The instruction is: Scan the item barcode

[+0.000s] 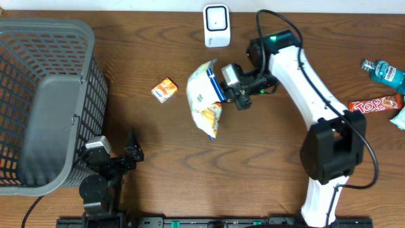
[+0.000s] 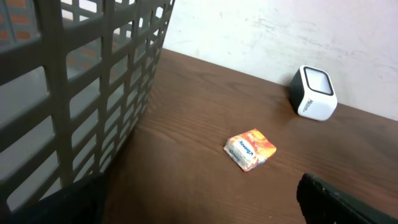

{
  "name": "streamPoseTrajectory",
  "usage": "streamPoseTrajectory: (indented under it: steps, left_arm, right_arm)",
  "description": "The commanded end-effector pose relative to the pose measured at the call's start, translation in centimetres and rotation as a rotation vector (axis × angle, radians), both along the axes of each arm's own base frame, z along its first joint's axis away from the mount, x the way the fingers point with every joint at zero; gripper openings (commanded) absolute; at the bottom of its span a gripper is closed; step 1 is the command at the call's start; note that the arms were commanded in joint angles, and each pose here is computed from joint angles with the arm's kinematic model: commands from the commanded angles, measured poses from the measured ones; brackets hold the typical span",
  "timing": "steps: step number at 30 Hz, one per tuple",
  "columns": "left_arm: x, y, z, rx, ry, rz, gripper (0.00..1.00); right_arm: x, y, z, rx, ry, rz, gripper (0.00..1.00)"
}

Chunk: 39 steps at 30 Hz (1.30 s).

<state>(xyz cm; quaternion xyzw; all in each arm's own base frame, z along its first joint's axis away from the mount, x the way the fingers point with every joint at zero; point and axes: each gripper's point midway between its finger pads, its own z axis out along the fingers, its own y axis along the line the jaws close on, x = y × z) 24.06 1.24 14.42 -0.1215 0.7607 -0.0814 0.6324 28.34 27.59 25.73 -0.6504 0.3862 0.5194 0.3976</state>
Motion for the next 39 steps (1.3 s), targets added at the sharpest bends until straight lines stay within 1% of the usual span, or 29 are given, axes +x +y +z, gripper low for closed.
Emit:
streamPoseTrajectory:
  steps: [1,4,8,11,14,18,22,23,25,27,32,34,36,37,38,39]
  left_arm:
    - [0.0,0.0,-1.4,0.000,0.033,0.003,0.98]
    - [0.0,0.0,-1.4,0.000,0.033,0.003,0.98]
    - [0.0,0.0,-1.4,0.000,0.033,0.003,0.98]
    - [0.0,0.0,-1.4,0.000,0.033,0.003,0.98]
    - [0.0,0.0,-1.4,0.000,0.032,0.003,0.98]
    - [0.0,0.0,-1.4,0.000,0.033,0.003,0.98]
    - [0.0,0.0,-1.4,0.000,0.033,0.003,0.98]
    - [0.0,0.0,-1.4,0.000,0.033,0.003,0.98]
    - [0.0,0.0,-1.4,0.000,0.033,0.003,0.98]
    - [0.0,0.0,-1.4,0.000,0.033,0.003,0.98]
    - [0.0,0.0,-1.4,0.000,0.033,0.003,0.98]
    - [0.0,0.0,-1.4,0.000,0.033,0.003,0.98]
    - [0.0,0.0,-1.4,0.000,0.033,0.003,0.98]
    - [0.0,0.0,-1.4,0.000,0.033,0.003,0.98]
    - [0.0,0.0,-1.4,0.000,0.033,0.003,0.98]
    - [0.0,0.0,-1.4,0.000,0.033,0.003,0.98]
  right_arm:
    - [-2.0,-1.7,2.0,0.010,-0.104,-0.008,0.01]
    - [-4.1,-3.4,1.9,-0.025,-0.149,-0.011,0.01]
    - [-7.0,-6.1,1.6,-0.075,-0.150,-0.054,0.01]
    - [-8.3,-7.9,1.7,-0.066,-0.133,-0.126,0.01]
    - [-8.5,-9.0,2.0,-0.011,-0.121,-0.214,0.01]
    - [-7.7,-9.8,2.0,0.091,-0.067,-0.312,0.01]
    - [-7.4,-9.7,1.0,0.116,-0.054,-0.323,0.01]
    - [-7.3,-9.7,0.9,0.111,-0.028,-0.326,0.01]
    - [-7.1,-9.7,1.0,0.097,0.111,-0.343,0.02]
    - [-6.9,-9.6,1.2,0.075,0.300,-0.359,0.01]
    - [-6.2,-9.5,0.9,0.004,0.601,-0.373,0.01]
    - [-5.6,-9.5,0.7,-0.016,0.680,-0.377,0.01]
    - [-4.0,-9.4,-0.2,-0.077,0.743,-0.402,0.01]
    - [-2.9,-9.5,-1.1,-0.135,0.786,-0.441,0.01]
    - [-1.5,-9.6,-2.3,-0.211,0.845,-0.514,0.01]
    - [0.4,-9.9,-3.9,-0.297,0.920,-0.636,0.01]
